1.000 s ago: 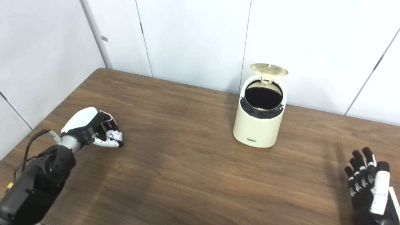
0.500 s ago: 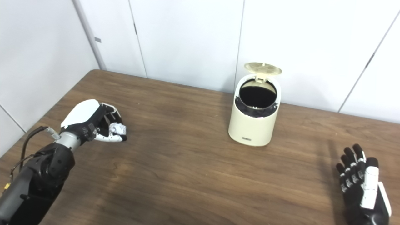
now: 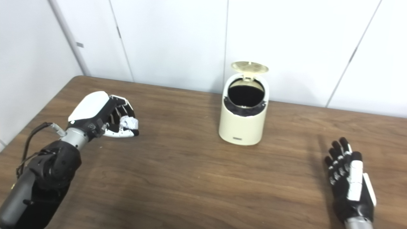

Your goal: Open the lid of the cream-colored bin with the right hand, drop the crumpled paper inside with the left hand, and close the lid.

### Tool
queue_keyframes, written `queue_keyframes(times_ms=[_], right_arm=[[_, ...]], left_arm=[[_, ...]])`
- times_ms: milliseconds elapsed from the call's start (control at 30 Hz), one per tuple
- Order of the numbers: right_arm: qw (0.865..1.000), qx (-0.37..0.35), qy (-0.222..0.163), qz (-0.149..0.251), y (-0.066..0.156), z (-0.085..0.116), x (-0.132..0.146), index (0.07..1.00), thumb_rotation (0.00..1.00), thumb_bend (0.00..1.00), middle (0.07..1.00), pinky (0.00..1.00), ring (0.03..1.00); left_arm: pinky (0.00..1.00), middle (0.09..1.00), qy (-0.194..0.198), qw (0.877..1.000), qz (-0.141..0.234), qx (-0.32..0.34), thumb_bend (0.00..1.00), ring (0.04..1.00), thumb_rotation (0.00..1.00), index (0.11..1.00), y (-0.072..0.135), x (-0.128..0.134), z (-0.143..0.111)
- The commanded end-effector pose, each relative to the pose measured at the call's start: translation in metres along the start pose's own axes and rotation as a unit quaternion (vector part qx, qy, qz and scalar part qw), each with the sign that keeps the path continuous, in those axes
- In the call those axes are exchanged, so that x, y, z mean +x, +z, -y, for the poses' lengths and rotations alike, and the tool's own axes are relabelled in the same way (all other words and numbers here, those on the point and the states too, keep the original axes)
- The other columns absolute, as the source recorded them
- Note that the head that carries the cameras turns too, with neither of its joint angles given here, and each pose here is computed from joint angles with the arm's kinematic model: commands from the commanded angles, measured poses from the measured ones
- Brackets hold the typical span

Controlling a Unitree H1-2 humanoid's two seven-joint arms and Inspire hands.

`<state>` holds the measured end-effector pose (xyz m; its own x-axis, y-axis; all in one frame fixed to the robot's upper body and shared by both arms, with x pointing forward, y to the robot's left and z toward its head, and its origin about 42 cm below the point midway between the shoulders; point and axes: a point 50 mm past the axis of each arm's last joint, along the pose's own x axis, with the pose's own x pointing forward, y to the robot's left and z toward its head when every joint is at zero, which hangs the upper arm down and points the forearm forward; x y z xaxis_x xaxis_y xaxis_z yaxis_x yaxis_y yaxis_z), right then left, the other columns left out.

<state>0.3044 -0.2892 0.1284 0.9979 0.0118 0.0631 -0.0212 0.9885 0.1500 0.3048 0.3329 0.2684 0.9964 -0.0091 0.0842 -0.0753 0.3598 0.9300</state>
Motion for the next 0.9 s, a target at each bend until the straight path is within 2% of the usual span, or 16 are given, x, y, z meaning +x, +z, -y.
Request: queue_keyframes(times_ms=[0,167,433,667,867], right_arm=[[1.000,-0.002,0.006,0.023,0.005,-0.006,0.007,1.000,1.00,0.48,0.982,1.00,1.000],[1.000,0.001,0.011,0.020,0.000,-0.011,0.006,1.000,1.00,0.49,0.987,1.00,1.000],[1.000,-0.001,0.006,0.015,-0.004,-0.019,0.007,0.995,1.00,0.51,0.979,1.00,1.000],[1.000,0.004,0.002,0.011,-0.008,-0.026,0.006,0.987,1.00,0.49,0.965,1.00,0.993],[1.000,0.005,0.004,0.006,-0.012,-0.030,0.006,0.985,1.00,0.53,0.965,1.00,0.998]], left_arm=[[0.33,0.499,0.037,0.999,0.031,0.019,0.47,0.416,0.00,0.496,0.013,0.006,-0.019],[0.34,0.518,0.039,0.998,0.041,0.014,0.47,0.429,0.00,0.483,0.022,0.011,-0.021],[0.30,0.470,0.043,0.998,0.055,0.008,0.47,0.391,0.00,0.505,0.034,0.021,-0.023],[0.27,0.448,0.044,0.997,0.069,0.005,0.46,0.383,0.00,0.517,0.050,0.032,-0.027],[0.30,0.464,0.045,0.995,0.094,0.004,0.47,0.379,0.00,0.536,0.062,0.041,-0.028]])
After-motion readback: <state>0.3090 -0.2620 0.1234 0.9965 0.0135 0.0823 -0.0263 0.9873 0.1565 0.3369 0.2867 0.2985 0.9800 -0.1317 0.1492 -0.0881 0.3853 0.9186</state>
